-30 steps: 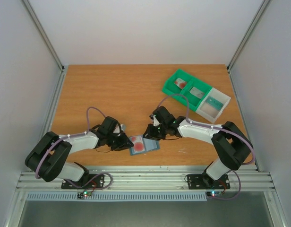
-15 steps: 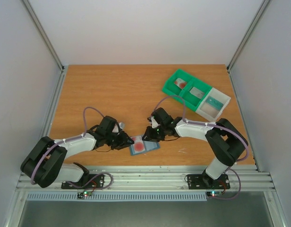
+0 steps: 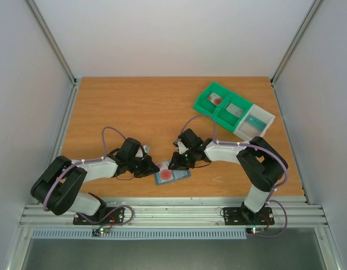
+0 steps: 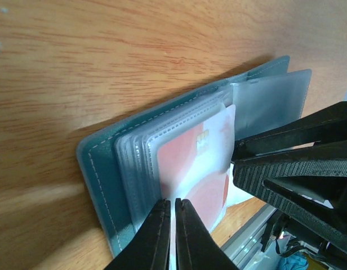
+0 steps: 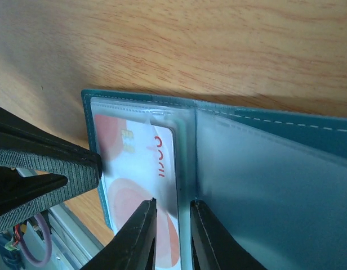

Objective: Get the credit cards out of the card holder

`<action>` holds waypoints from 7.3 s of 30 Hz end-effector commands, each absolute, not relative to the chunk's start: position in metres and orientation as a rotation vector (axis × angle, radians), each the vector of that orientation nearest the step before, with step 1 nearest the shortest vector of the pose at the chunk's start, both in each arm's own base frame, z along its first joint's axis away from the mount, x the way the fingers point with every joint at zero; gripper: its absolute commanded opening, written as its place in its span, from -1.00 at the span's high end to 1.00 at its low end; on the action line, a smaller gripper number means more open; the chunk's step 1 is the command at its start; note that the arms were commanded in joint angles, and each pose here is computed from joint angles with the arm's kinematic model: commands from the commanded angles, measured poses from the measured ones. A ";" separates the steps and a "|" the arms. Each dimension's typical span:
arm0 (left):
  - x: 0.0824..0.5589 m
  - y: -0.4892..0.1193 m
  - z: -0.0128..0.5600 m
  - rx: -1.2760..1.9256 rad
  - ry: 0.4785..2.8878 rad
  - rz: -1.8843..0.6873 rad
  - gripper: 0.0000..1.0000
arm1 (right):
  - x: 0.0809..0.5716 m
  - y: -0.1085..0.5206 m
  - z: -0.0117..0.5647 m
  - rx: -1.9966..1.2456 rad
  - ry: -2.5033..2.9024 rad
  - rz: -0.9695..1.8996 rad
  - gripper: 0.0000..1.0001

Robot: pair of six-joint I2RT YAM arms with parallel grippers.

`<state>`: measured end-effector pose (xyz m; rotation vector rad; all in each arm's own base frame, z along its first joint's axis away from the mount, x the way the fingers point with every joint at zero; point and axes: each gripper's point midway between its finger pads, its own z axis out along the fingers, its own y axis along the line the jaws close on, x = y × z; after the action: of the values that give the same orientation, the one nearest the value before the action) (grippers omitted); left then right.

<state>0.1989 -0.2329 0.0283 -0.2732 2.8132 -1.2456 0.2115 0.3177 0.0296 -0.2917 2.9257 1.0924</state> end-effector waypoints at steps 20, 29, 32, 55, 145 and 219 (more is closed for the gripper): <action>0.200 -0.219 0.013 -0.182 2.861 -1.065 0.85 | 0.208 0.311 0.015 -0.320 2.907 1.046 0.97; 0.199 -0.219 0.011 -0.160 2.863 -1.070 0.84 | 0.211 0.304 0.026 -0.271 2.859 1.056 0.98; 0.198 -0.219 0.010 -0.156 2.867 -1.069 0.84 | 0.211 0.305 0.029 -0.260 2.845 1.077 0.98; 0.197 -0.220 0.009 -0.144 2.862 -1.082 0.86 | 0.211 0.304 0.021 -0.166 2.847 1.099 0.98; 0.132 -0.258 0.241 0.547 2.147 -1.919 0.71 | 0.124 0.314 0.246 -0.945 2.324 1.777 0.98; 0.248 -0.201 0.281 -0.334 1.750 -1.523 0.99 | 0.225 0.318 0.254 0.041 2.105 1.856 0.89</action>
<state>0.2481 -0.2058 0.2666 -0.3349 1.8438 -1.4981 0.2257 0.3158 0.2425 0.0675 2.1705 1.8118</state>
